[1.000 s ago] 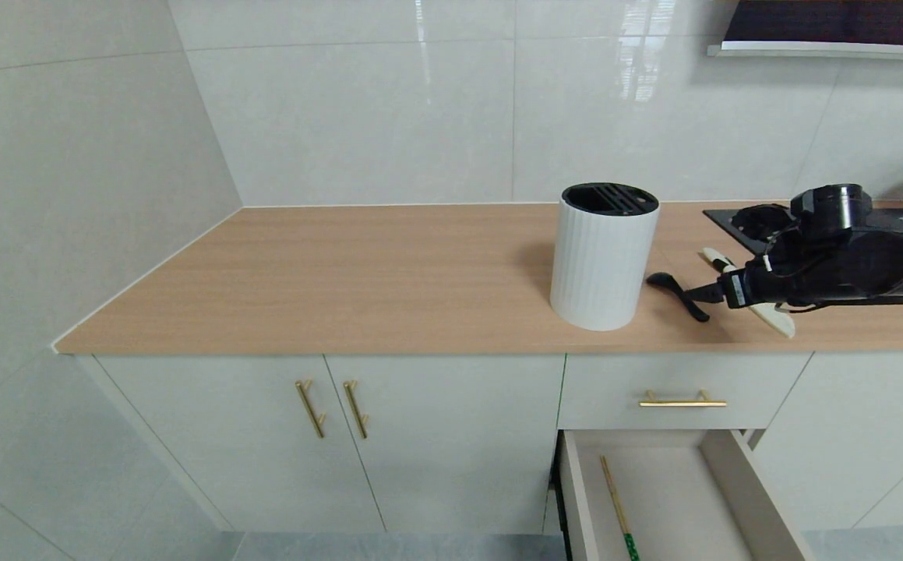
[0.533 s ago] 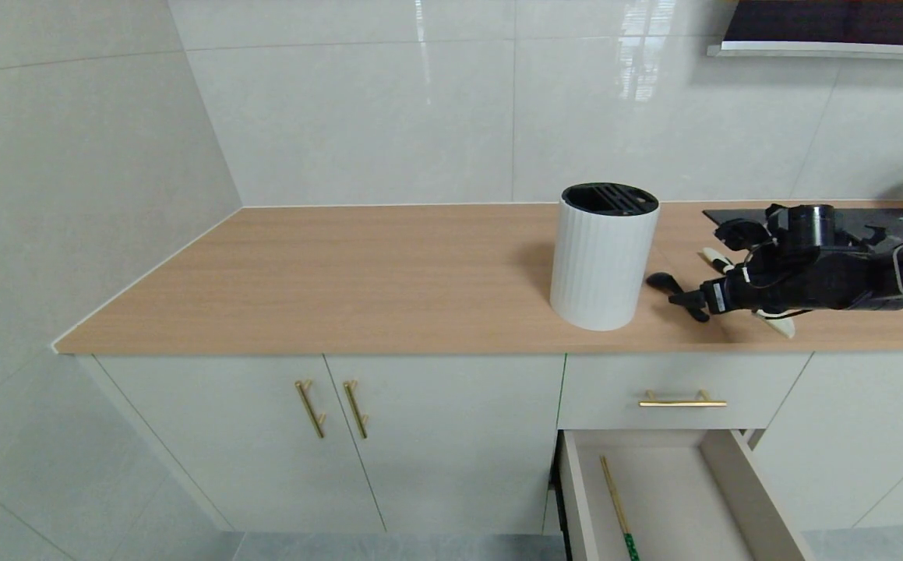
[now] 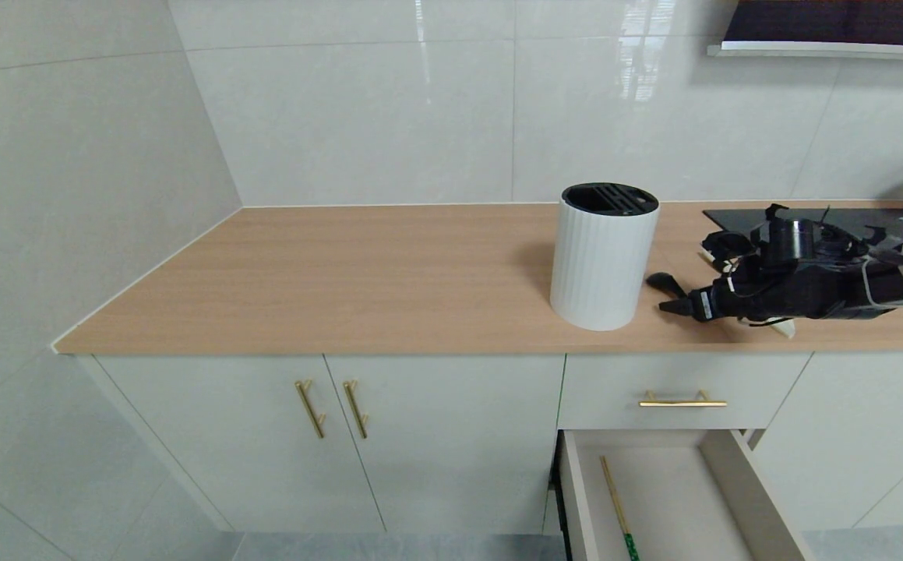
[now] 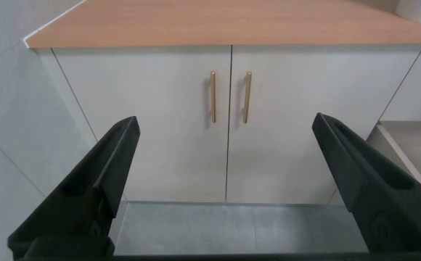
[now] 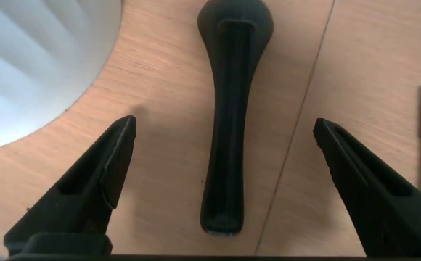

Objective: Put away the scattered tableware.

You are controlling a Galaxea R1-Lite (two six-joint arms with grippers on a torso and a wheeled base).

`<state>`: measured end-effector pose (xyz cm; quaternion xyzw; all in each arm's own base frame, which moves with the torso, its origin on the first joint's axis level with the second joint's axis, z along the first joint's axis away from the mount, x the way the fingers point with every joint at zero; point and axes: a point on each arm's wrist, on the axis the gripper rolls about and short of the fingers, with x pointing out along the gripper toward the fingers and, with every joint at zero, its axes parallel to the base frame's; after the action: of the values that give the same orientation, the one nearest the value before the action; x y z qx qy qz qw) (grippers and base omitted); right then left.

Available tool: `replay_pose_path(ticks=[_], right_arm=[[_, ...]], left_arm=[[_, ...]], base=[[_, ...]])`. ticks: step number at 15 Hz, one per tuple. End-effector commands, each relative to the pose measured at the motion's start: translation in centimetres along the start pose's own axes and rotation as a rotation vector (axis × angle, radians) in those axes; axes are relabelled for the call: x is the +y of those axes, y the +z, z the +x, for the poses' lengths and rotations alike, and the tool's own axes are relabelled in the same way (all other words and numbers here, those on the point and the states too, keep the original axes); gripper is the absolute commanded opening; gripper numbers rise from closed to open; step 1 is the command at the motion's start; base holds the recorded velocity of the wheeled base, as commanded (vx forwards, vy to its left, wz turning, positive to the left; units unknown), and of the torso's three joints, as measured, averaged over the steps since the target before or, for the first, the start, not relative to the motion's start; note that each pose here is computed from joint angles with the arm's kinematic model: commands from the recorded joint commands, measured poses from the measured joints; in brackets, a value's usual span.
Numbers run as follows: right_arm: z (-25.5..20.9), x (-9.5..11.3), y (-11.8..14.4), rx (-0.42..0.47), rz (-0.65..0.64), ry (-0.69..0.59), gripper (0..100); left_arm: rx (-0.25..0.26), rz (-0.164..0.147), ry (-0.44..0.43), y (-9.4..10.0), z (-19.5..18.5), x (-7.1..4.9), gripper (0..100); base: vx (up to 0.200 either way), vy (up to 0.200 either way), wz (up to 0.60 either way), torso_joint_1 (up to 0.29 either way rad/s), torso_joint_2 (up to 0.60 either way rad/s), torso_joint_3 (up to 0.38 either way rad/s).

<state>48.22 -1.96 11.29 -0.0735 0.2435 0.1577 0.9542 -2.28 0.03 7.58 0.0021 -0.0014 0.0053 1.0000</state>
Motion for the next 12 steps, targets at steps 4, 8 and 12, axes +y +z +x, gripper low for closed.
replay_pose_path(ticks=[4,8,12], right_arm=[[0.4,0.0,-0.4,0.008,0.001,0.004,100],[1.2,0.4,-1.1,0.028,0.002,0.014,0],[1.3,0.6,-1.1,0.03,0.0,0.014,0]], left_arm=[[0.001,0.0,0.0,0.0,0.0,0.0,100],[0.001,0.0,0.0,0.0,0.0,0.0,100],[0.001,0.0,0.0,0.0,0.0,0.0,100]], base=[[0.0,0.0,0.0,0.0,0.0,0.0],[0.0,0.0,0.0,0.0,0.0,0.0],[0.0,0.0,0.0,0.0,0.0,0.0]])
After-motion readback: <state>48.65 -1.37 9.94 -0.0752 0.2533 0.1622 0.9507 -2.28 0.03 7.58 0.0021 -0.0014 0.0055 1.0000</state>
